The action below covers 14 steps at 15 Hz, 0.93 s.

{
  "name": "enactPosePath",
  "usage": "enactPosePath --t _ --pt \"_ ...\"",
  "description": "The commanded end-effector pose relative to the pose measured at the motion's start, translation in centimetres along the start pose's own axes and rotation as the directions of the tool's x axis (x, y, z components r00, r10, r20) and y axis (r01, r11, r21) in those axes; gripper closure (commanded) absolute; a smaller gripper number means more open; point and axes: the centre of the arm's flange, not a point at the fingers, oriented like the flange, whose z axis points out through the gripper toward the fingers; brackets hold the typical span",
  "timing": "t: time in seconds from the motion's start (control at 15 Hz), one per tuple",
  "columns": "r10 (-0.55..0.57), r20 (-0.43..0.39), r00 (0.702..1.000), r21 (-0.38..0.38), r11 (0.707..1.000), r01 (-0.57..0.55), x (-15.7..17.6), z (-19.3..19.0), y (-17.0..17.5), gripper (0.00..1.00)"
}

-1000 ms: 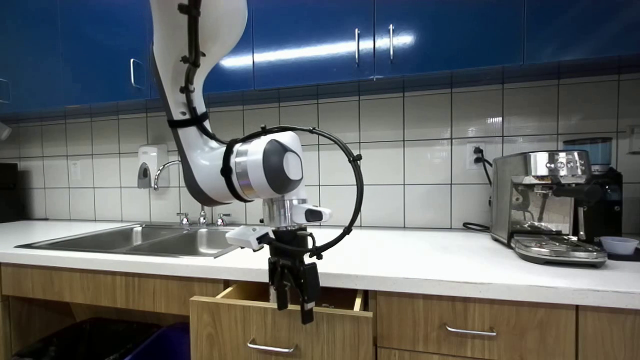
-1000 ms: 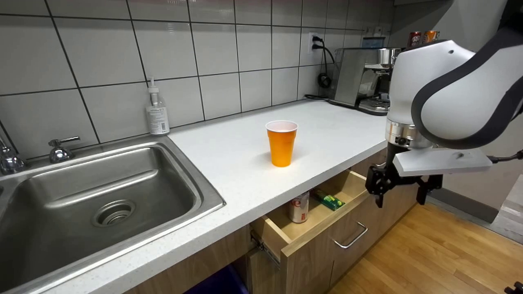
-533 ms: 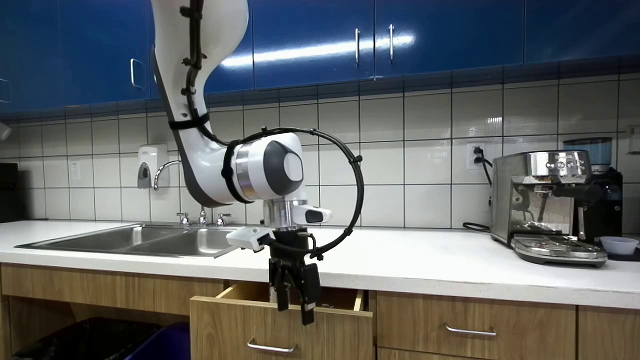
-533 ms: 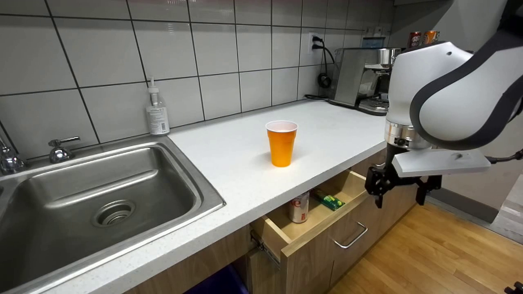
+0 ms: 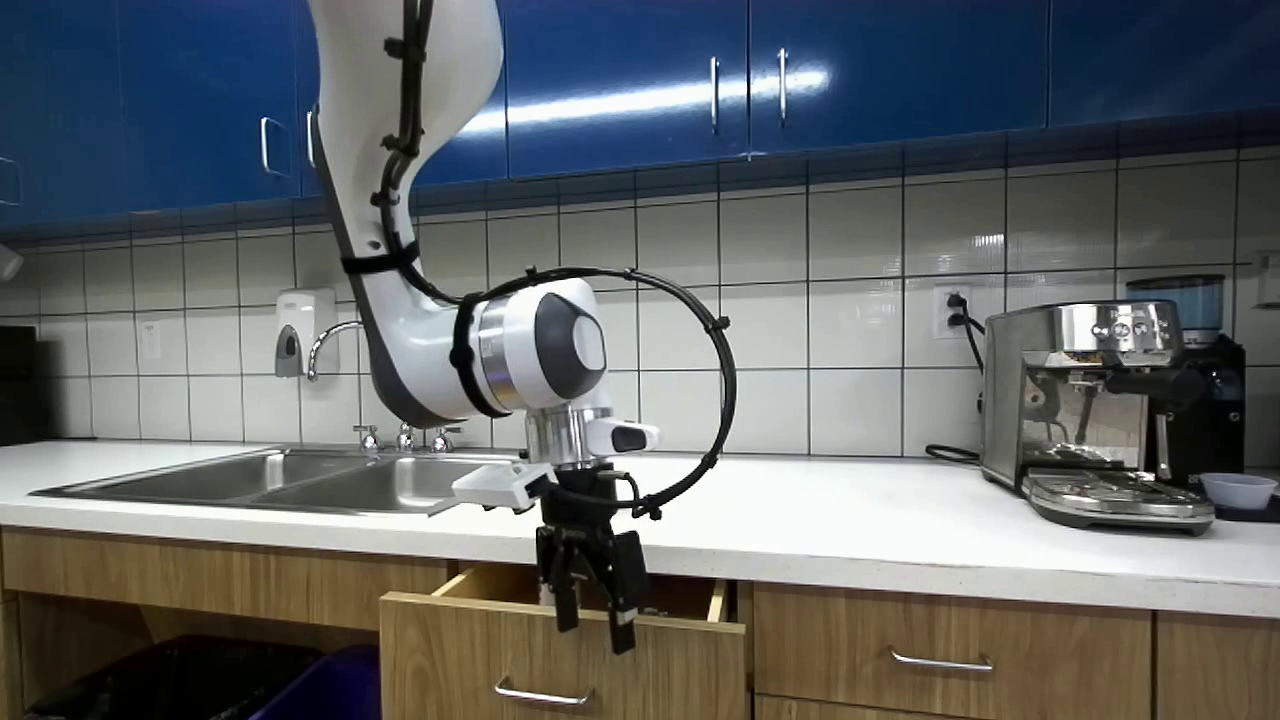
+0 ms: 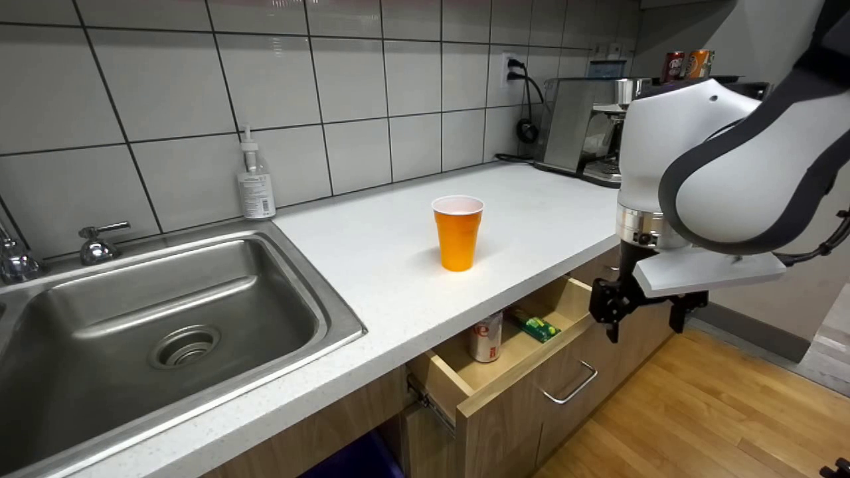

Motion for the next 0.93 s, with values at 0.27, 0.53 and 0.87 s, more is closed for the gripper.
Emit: enactPosePath --t 0.27,0.53,0.87 --pt "-0.104 -0.047 0.993 -0.017 0.994 0.104 2.8 1.6 -2.0 0.00" --pt "-0.131 -0.075 0.989 -0.015 0.991 0.130 3.4 2.1 -2.4 0.00" --pt "-0.119 -0.115 0.986 -0.011 0.993 0.119 3.9 1.8 -1.9 0.00"
